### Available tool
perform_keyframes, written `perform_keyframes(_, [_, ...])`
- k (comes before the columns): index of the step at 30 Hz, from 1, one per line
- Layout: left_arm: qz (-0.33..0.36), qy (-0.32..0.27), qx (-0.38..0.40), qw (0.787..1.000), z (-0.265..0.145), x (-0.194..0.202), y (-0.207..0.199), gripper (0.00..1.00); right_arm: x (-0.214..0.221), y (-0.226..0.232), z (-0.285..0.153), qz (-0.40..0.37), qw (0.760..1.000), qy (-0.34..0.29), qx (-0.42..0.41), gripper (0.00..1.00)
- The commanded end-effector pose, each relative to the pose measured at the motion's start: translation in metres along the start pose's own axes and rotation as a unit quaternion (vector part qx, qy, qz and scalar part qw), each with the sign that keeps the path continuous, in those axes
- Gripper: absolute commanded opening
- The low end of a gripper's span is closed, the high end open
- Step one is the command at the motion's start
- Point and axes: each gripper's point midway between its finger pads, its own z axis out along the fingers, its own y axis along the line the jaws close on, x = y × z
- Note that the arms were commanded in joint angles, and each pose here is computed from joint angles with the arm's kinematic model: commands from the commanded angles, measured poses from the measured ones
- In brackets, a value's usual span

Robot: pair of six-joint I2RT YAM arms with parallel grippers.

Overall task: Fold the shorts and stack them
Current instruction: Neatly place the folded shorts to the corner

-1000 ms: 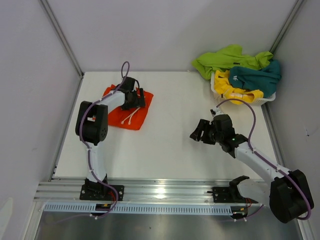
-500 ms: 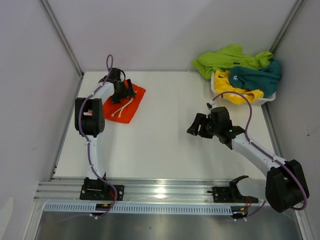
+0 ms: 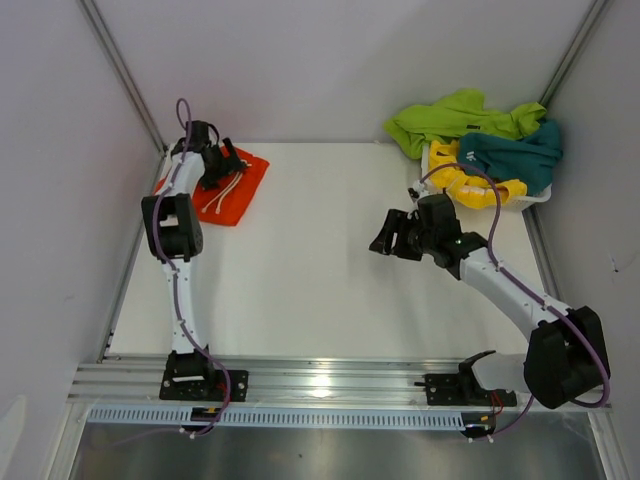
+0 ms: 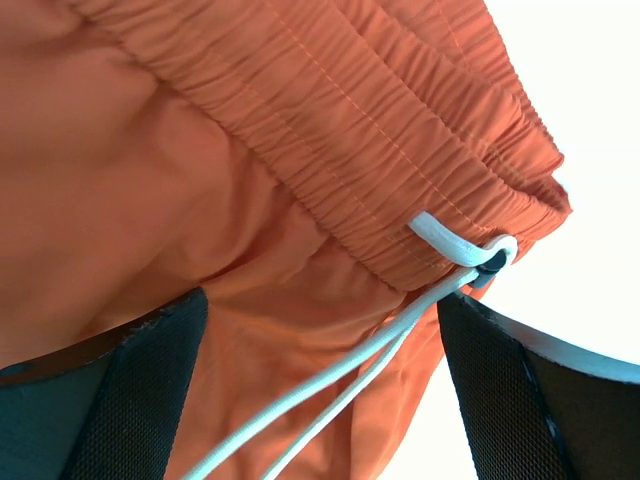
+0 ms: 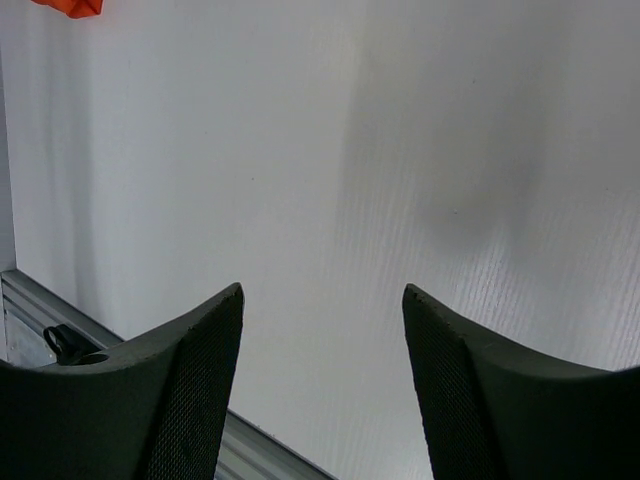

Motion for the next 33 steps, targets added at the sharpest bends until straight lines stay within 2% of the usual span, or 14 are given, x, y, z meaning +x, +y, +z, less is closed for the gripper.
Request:
perform_keyframes(1, [-0.068,0.011,-0.021,0.997,0.019,-0.001,0.045,0.99,-0.015,0.014,-0.003,-0.006,1.0,-0.004,-0.01,0.67])
perform_keyframes(8, [-0.157,-0.038,-0.028,0.986,0.023,-0.033,0.077,0.99,-0.018,0.022,-0.003,-0.01,1.0,0.0,-0.006,0.67])
perform_keyframes(17, [-0.247,-0.113,-0.033,0.962,0.016,-0.068,0.092,0.99,-0.014,0.019,-0.002,-0.008,1.0,0.005,0.004,0.67])
perform_keyframes(22, [-0.3,-0.141,-0.007,0.943,0.03,-0.081,0.086,0.99,-0.017,0.021,-0.005,-0.01,1.0,-0.001,0.002,0.67])
perform_keyframes(24, [-0.303,-0.157,0.008,0.94,0.029,-0.097,0.076,0.99,-0.019,0.021,-0.009,-0.011,1.0,-0.005,0.004,0.67])
perform_keyframes(33, [-0.32,-0.202,0.039,0.925,0.037,-0.118,0.059,0.99,-0.025,0.02,-0.025,-0.013,1.0,-0.021,0.013,0.67])
